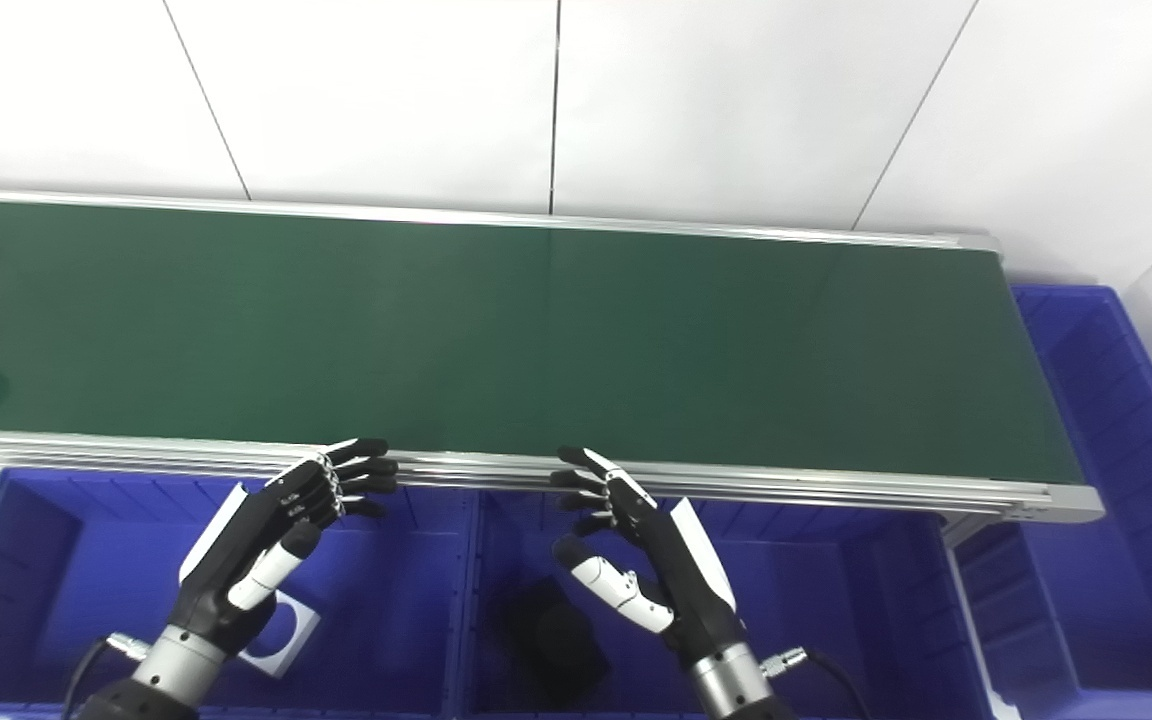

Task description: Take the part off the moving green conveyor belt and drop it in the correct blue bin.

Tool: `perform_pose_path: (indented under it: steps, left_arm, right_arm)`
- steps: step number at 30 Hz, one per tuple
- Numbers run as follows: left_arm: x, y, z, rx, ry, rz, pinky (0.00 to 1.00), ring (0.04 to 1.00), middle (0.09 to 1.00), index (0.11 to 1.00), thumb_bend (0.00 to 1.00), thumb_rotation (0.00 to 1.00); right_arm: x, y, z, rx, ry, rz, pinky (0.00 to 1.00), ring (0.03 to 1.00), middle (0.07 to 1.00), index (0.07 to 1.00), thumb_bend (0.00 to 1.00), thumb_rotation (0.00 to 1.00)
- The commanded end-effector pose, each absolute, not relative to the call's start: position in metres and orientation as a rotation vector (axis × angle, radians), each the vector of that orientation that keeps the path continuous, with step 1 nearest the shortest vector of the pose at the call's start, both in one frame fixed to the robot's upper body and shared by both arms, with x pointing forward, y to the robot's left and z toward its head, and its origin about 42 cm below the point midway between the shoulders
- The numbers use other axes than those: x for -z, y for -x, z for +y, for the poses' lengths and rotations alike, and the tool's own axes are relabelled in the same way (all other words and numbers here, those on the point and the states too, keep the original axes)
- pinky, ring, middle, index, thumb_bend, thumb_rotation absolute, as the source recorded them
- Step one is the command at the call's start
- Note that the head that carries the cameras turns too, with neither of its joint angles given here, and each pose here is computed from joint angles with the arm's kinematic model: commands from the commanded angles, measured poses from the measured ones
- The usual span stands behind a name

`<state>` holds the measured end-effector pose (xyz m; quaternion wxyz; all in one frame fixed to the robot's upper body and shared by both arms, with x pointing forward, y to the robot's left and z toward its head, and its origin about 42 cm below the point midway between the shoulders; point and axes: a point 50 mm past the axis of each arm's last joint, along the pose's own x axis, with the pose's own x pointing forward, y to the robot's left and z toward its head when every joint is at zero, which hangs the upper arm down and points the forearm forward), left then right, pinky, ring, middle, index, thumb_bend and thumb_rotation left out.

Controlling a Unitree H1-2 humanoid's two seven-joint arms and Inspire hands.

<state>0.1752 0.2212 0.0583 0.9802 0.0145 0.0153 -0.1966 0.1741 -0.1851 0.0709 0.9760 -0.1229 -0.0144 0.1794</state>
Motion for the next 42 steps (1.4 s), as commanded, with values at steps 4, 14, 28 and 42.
perform_pose_path:
  steps: [4, 14, 28, 42]
  left_arm:
    - [-0.067, -0.18, 0.219, 0.385, -0.037, -0.036, 0.66, 0.731, 0.763, 0.799, 0.83, 0.79]
    - [-0.067, -0.181, 0.217, 0.391, -0.031, -0.043, 0.64, 0.722, 0.758, 0.793, 0.81, 0.78]
    - [-0.062, -0.181, 0.209, 0.395, -0.04, -0.041, 0.63, 0.713, 0.759, 0.794, 0.81, 0.79]
    - [-0.043, -0.181, 0.175, 0.399, -0.042, -0.036, 0.62, 0.708, 0.739, 0.778, 0.83, 0.79]
  right_arm:
    - [-0.079, -0.176, -0.187, -0.352, 0.242, -0.076, 0.64, 0.75, 0.799, 0.878, 0.62, 0.79]
    - [-0.078, -0.176, -0.188, -0.35, 0.236, -0.081, 0.64, 0.747, 0.796, 0.874, 0.62, 0.79]
    - [-0.076, -0.176, -0.195, -0.352, 0.234, -0.082, 0.64, 0.751, 0.807, 0.878, 0.61, 0.78]
    - [-0.071, -0.175, -0.221, -0.351, 0.253, -0.09, 0.64, 0.745, 0.8, 0.886, 0.53, 0.77]
